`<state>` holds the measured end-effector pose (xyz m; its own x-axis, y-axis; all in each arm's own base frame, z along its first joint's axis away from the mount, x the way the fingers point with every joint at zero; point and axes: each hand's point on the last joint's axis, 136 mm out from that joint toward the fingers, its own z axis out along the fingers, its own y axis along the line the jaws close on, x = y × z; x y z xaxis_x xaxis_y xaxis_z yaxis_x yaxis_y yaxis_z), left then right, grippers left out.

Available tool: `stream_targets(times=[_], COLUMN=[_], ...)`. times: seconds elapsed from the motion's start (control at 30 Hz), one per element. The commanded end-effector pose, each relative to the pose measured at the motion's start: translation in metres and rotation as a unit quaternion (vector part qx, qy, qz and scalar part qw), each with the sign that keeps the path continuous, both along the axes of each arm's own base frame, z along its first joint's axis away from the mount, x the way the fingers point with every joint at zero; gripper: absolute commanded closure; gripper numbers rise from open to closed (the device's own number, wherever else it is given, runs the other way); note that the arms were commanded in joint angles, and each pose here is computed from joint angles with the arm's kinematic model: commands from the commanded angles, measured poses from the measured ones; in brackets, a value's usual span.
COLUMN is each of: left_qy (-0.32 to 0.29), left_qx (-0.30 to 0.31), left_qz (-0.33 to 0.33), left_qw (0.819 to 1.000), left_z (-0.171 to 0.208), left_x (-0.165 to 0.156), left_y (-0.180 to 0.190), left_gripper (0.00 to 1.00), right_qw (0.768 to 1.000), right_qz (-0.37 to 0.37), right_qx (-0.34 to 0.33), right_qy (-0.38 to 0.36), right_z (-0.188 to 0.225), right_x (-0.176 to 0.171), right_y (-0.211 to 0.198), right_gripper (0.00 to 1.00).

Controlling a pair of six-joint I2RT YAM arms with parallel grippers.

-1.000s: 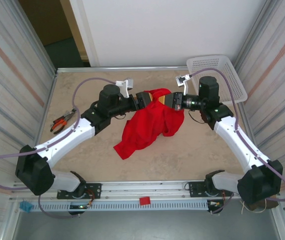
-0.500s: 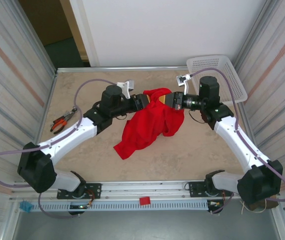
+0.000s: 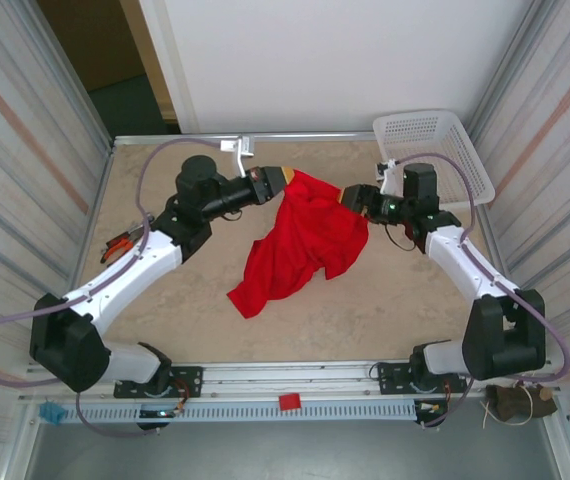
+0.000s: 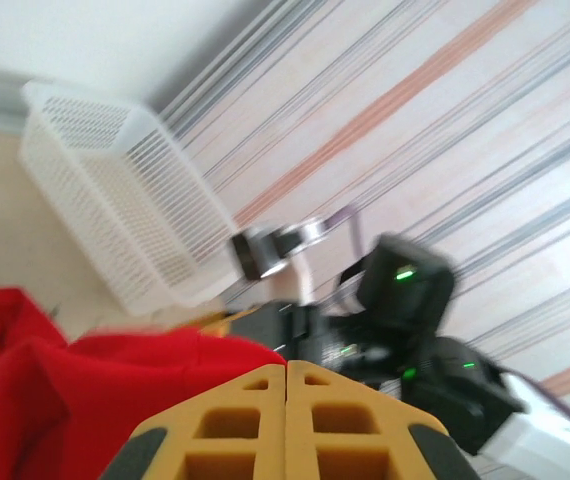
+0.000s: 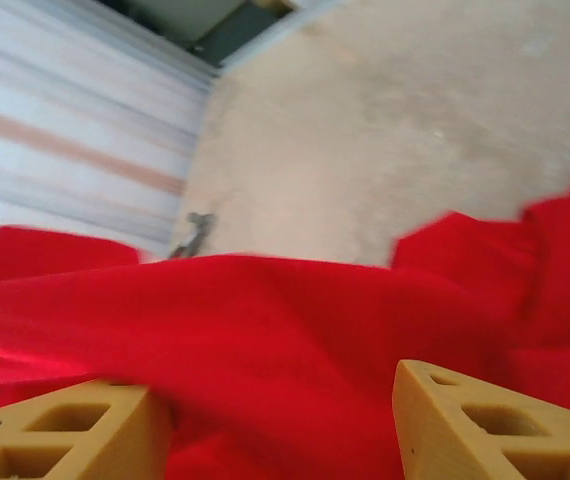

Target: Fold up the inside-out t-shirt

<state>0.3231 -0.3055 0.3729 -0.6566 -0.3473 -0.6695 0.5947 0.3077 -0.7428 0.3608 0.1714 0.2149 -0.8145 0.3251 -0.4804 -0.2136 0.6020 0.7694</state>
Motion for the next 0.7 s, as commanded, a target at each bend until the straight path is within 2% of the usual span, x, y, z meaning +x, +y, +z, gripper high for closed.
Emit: stream_targets(times=[0.0, 0.1, 0.27, 0.5, 0.67], left_qy=[-0.043, -0.048, -0.049, -0.049, -0.045], left_qx=[-0.061, -0.074, -0.077, -0.073, -0.070], left_qz=[-0.056, -0.067, -0.075, -0.075, -0.070], left_qw=[0.996, 0.994, 0.993, 0.993, 0.994], left_z=[0.035, 0.037, 0.041, 0.046, 0.044], left_x=[-0.020, -0.021, -0.023, -0.024, -0.023], left_y=[0.003, 0.005, 0.005, 0.005, 0.006], left_gripper=[1.00, 1.00, 1.00, 1.00, 1.00], right_qw=[0.999, 0.997, 0.985, 0.971, 0.968], right_qz=[-0.021, -0.011, 0.056, 0.140, 0.160], right_qx=[-0.003, -0.018, -0.030, -0.022, -0.015], right_qy=[-0.026, -0.070, -0.159, -0.191, -0.195], right_z=[0.030, 0.064, 0.120, 0.142, 0.144], right_x=[-0.011, -0.032, -0.066, -0.077, -0.081], right_y=[-0.006, -0.003, 0.030, 0.083, 0.099], right_gripper=[0.43, 0.46, 0.65, 0.60, 0.65])
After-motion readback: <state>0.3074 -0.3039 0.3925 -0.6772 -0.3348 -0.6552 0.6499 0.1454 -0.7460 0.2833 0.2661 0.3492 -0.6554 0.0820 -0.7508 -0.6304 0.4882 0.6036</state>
